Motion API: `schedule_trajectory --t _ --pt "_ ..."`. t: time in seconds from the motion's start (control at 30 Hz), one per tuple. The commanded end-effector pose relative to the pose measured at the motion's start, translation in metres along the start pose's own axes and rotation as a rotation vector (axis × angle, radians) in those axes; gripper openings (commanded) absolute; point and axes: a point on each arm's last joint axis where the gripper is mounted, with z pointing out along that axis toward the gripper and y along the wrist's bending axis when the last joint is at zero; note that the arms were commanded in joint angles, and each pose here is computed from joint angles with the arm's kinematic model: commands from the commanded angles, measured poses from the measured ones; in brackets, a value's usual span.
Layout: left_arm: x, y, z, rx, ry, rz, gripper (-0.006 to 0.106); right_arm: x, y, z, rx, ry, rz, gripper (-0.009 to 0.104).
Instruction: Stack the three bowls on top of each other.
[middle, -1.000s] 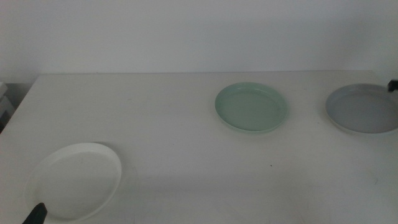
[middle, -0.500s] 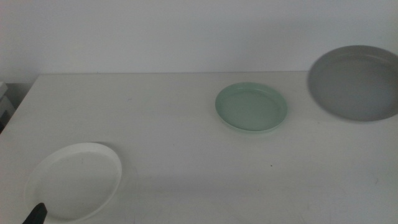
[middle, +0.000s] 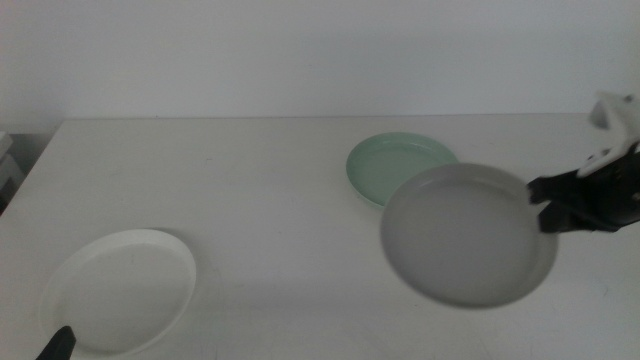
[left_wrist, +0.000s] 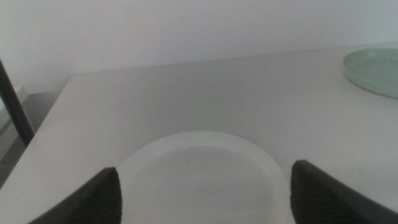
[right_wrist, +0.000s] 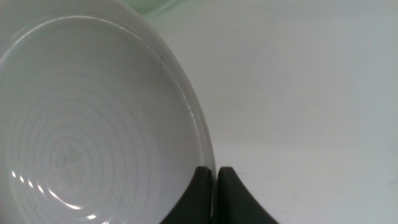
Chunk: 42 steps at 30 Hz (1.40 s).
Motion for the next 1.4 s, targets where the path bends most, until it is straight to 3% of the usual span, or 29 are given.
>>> schedule_trajectory --t 0.0,0.43,0.97,1.1,1.37 --pt "-0.009 0.001 -0.002 -0.014 -0.092 -0.025 0.094 -0.005 0.012 -0.007 -0.027 -0.09 -0.032 -0.001" --pt "-0.009 0.001 -0.002 -0.014 -0.092 -0.025 0.094 0.01 0.07 0.061 -0.121 -0.006 -0.138 -0.001" --pt "-0.009 0.001 -0.002 -0.014 -0.092 -0.025 0.094 0.015 0.073 0.106 -0.128 0.035 -0.148 0.0" --pt "-0.009 0.001 -0.002 -0.014 -0.092 -0.025 0.094 0.014 0.073 0.106 -0.128 0.034 -0.152 0.012" --pt "-0.009 0.001 -0.002 -0.014 -0.092 -0.025 0.094 0.01 0.076 0.101 -0.14 0.034 -0.164 0.051"
